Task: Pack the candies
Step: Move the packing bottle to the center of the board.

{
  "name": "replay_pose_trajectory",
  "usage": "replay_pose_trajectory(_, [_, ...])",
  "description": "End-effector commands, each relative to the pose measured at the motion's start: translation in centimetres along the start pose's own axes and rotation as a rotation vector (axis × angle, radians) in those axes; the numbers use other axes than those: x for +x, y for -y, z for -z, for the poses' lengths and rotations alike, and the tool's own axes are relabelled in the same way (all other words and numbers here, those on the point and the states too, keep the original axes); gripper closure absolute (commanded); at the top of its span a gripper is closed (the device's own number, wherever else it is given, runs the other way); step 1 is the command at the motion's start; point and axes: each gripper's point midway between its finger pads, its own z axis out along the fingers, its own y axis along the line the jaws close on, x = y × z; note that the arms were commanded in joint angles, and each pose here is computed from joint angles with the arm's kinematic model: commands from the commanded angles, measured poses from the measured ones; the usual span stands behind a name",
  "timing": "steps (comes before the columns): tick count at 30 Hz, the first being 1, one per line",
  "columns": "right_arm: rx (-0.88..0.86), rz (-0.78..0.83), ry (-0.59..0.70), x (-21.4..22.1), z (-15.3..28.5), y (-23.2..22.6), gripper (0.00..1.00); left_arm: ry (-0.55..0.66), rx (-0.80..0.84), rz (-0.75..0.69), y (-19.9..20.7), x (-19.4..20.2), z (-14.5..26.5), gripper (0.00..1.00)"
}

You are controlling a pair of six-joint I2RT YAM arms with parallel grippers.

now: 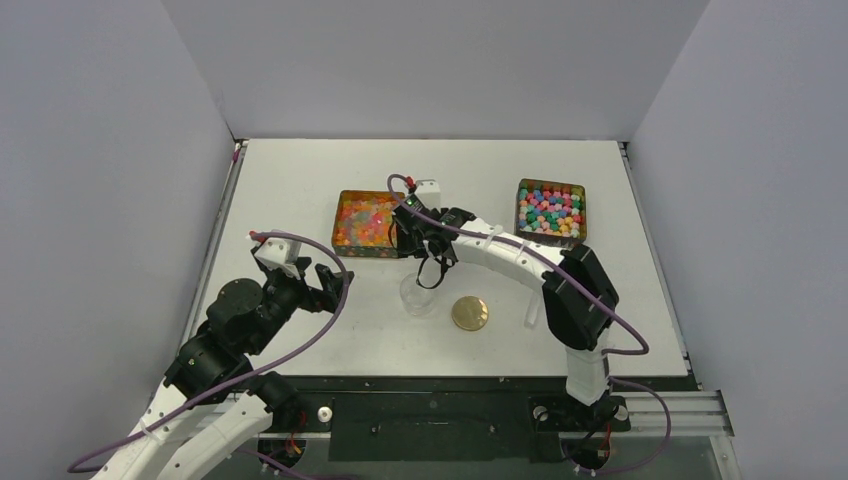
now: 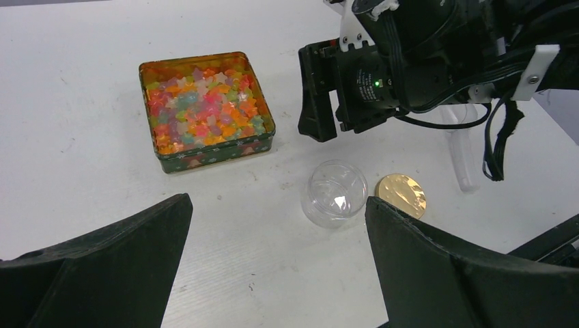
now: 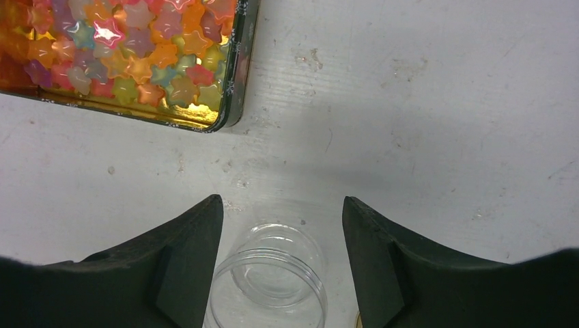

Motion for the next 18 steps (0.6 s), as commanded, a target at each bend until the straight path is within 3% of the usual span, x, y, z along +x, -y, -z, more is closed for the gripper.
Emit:
replay_pose_trajectory(1, [-0.054, 0.02, -0.003, -0.3, 0.1, -2.1, 0.39, 0.021, -0.005, 0.01, 0.0, -0.5, 0.1, 0.04])
replay_pose_trajectory(18, [-0.025, 0.147, -0.099, 4.8, -0.9, -2.4, 0.4, 0.016, -0.005, 0.009, 0.0, -0.4, 0.1, 0.04])
